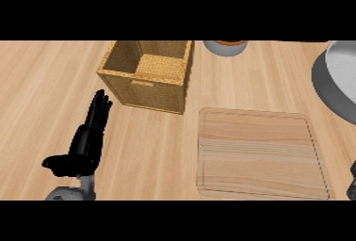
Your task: Pick the pear from the cutting board and place it in the pot
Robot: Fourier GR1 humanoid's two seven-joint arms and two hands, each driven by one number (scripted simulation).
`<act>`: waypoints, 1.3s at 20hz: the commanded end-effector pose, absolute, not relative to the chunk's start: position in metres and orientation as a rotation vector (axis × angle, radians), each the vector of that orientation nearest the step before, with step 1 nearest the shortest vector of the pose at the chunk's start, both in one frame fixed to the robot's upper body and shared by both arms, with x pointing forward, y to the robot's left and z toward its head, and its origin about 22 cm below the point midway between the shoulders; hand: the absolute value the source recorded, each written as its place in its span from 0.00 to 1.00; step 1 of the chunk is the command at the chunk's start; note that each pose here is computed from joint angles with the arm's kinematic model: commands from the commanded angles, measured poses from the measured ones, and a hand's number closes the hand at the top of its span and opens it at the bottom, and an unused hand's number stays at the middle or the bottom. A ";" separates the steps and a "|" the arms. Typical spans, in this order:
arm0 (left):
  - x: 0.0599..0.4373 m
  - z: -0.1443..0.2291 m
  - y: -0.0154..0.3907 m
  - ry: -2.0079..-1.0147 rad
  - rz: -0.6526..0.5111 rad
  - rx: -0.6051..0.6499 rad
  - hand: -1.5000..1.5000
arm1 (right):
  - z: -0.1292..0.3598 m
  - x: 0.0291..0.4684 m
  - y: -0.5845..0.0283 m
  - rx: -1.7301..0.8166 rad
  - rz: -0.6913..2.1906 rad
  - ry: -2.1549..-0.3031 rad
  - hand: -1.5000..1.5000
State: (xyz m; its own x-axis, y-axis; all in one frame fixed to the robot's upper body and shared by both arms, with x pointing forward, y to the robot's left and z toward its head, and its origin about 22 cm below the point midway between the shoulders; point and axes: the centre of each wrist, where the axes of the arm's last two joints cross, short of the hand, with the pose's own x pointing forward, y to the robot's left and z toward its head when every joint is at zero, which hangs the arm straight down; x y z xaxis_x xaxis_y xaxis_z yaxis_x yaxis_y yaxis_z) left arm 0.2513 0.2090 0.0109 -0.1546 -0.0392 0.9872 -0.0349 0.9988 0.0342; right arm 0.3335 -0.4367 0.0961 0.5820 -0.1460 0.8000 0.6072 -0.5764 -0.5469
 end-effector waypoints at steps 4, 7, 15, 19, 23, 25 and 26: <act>0.245 0.000 0.214 -1.705 0.002 0.064 0.50 | 0.058 0.325 -0.404 -1.959 -1.408 -0.444 0.00; 0.256 0.011 0.212 -1.721 0.006 0.087 0.50 | 0.051 0.326 -0.385 -1.996 -1.401 -0.466 0.00; 0.249 0.018 0.221 -1.701 0.013 0.064 0.50 | 0.041 0.322 -0.386 -2.035 -1.394 -0.444 0.00; 0.254 0.014 0.225 -1.705 0.013 0.086 0.50 | 0.030 0.307 -0.394 -2.085 -1.416 -0.411 0.00; 0.243 0.000 0.221 -1.682 0.013 0.083 0.50 | 0.055 0.295 -0.405 -2.161 -1.481 -0.362 0.00; 0.249 0.008 0.206 -1.708 0.008 0.074 0.50 | 0.056 0.292 -0.407 -2.167 -1.511 -0.367 0.00; 0.243 -0.001 0.198 -1.698 -0.004 0.059 0.50 | 0.048 0.289 -0.408 -2.153 -1.538 -0.371 0.00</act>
State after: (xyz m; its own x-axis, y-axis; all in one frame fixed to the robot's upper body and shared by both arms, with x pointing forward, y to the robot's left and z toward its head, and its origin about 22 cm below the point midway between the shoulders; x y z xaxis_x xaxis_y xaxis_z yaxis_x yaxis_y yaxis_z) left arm 0.2466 0.2115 0.0070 -0.1296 -0.0438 0.9906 -0.0511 0.9980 0.0374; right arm 0.2973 -0.4030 0.0476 0.4178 -0.0861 0.9045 0.4900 -0.8170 -0.3041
